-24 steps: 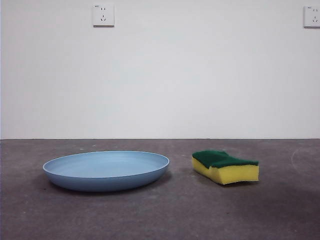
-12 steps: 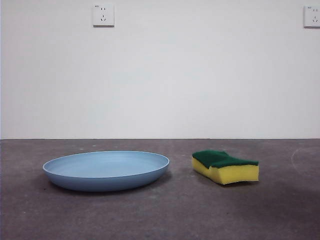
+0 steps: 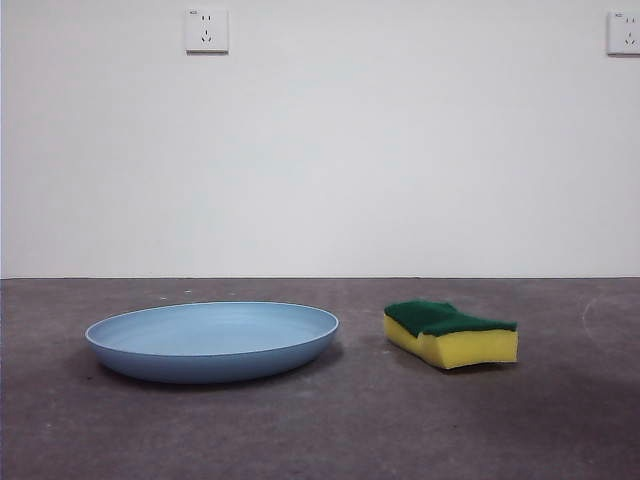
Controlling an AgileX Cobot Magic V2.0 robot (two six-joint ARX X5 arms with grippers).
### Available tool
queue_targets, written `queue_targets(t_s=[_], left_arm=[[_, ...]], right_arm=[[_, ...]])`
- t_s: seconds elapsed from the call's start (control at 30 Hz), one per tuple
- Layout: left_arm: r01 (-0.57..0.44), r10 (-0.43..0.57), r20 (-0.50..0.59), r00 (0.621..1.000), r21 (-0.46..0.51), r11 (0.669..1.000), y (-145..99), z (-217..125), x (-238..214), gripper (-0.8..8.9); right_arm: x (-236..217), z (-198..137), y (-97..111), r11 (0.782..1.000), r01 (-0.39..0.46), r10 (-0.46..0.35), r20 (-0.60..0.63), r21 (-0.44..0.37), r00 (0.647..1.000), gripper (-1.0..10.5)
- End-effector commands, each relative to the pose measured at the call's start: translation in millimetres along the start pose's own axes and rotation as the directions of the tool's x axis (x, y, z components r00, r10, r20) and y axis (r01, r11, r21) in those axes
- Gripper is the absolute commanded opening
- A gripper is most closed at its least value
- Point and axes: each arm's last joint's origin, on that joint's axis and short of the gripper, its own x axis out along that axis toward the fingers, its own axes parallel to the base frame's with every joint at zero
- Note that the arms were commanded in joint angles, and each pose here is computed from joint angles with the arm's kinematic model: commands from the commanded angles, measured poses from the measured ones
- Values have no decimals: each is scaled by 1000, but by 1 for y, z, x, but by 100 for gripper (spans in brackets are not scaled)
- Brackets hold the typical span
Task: Pick up the plate,pick up the cloth,clean the plate with the cloth
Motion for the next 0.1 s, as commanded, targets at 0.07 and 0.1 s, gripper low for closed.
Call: queue_targets(t_s=[0.07,0.1], left_arm=[[-4,3,-8,1000,-8,1000,1,-4,1,-3],[-4,3,-8,1000,-8,1000,1,-4,1,-3]], right_arm=[[1,-4,-1,1000,6,-6,-17,10,1000,1],[1,-4,-1,1000,6,-6,-17,10,1000,1]])
